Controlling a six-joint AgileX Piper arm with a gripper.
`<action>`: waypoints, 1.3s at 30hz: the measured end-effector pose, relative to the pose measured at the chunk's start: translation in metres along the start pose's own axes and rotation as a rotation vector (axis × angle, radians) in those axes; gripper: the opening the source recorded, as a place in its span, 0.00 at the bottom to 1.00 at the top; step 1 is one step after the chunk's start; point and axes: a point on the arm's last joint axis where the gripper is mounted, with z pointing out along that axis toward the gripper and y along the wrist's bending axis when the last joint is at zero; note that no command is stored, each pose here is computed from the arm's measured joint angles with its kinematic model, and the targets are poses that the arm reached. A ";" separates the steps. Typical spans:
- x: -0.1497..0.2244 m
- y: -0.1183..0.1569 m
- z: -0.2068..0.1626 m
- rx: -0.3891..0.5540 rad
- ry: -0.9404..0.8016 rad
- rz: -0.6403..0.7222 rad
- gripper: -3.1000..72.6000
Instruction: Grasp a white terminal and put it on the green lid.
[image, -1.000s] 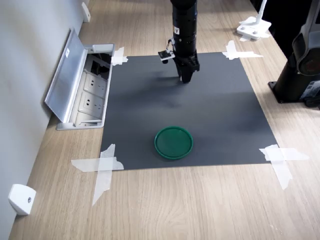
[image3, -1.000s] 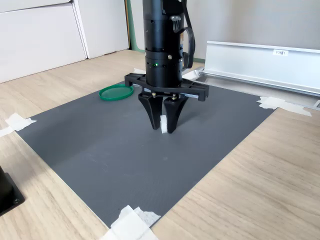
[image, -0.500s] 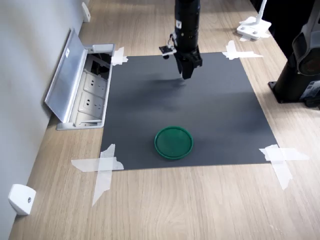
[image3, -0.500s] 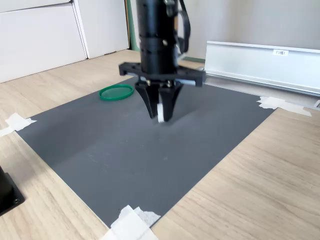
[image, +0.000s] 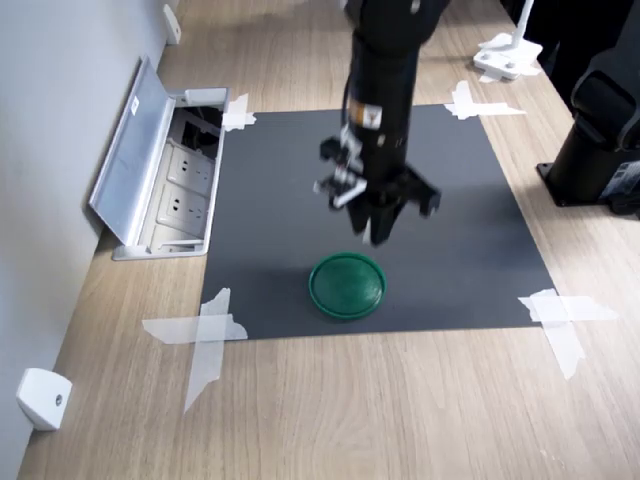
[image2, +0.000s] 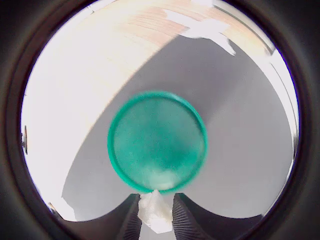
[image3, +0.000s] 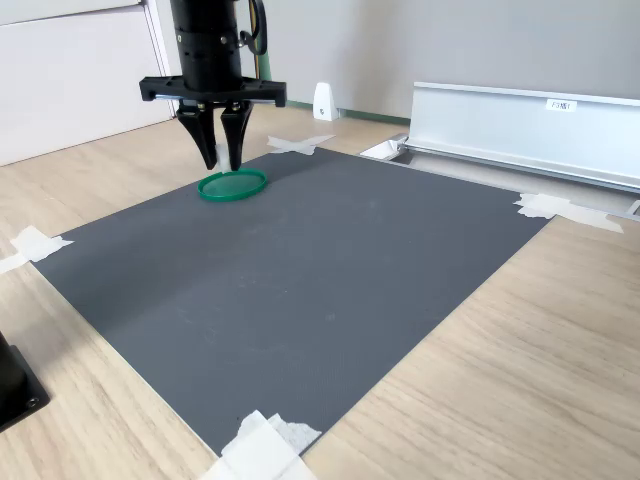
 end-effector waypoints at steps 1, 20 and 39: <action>-0.006 0.003 0.004 0.005 0.005 -0.009 0.35; -0.026 0.003 0.022 0.027 0.008 -0.013 0.35; -0.025 -0.002 0.022 0.029 0.002 -0.019 0.96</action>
